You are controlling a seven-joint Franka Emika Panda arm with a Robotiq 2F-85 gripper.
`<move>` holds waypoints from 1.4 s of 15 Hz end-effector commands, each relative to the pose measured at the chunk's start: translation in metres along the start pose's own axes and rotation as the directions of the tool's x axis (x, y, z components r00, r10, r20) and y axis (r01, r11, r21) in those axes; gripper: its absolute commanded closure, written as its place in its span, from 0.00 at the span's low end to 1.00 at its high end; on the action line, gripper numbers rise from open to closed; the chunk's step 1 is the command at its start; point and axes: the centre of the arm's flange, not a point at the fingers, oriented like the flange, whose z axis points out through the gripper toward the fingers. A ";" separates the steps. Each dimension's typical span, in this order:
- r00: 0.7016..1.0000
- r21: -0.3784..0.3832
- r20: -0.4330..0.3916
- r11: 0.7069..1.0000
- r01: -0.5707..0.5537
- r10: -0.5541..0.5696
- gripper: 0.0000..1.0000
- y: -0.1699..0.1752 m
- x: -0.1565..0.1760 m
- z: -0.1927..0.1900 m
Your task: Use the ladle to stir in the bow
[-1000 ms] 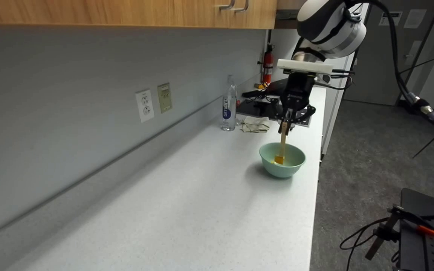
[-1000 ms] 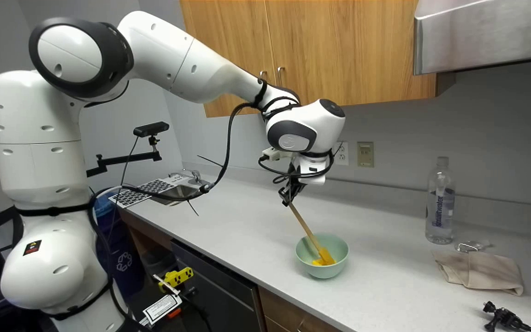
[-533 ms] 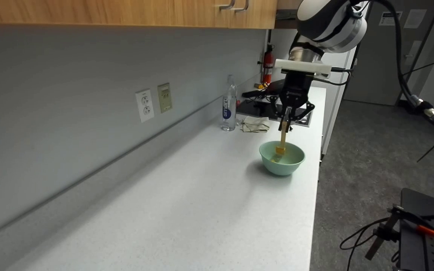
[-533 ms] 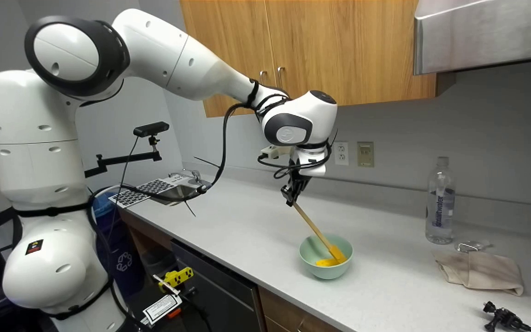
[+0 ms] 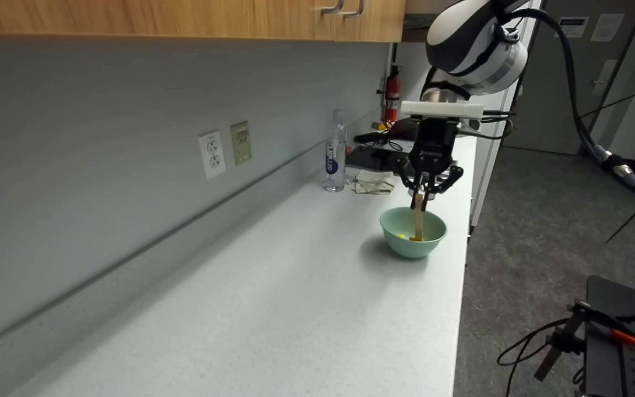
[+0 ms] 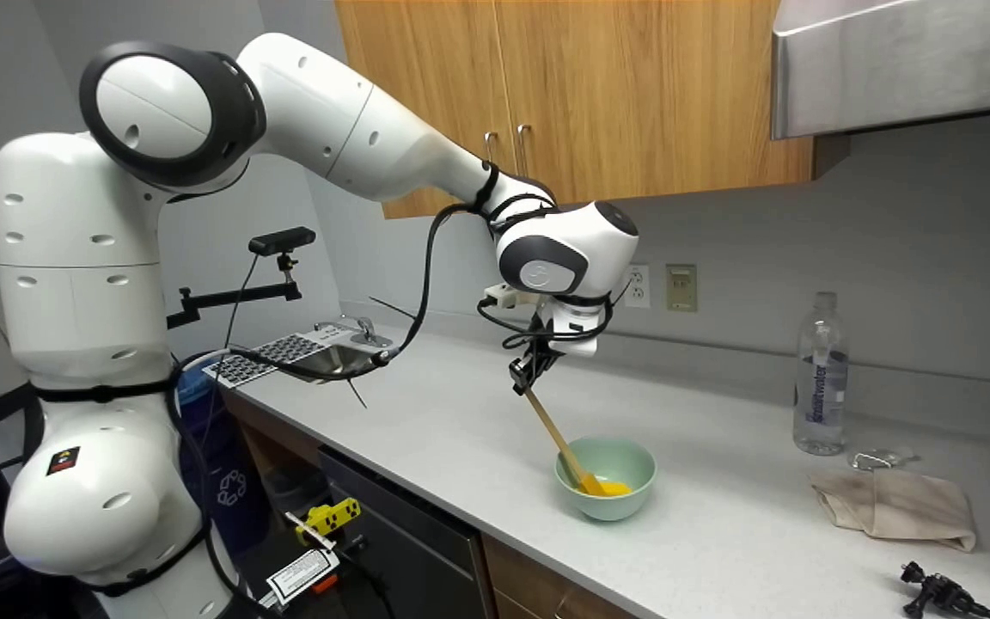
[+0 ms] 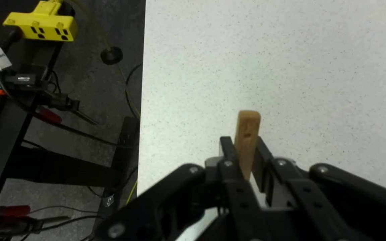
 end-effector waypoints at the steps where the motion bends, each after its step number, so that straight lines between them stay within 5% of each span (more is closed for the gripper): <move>1: 0.994 0.021 0.111 1.000 0.022 -0.024 0.96 -0.006 -0.005 -0.004; 5: 0.990 0.059 0.134 0.997 0.045 -0.053 0.96 -0.011 -0.018 -0.013; 14: 0.996 0.037 -0.079 0.998 0.044 -0.041 0.96 -0.010 -0.021 -0.025; 21: 0.998 0.012 -0.034 0.999 0.050 -0.050 0.96 -0.011 -0.021 -0.008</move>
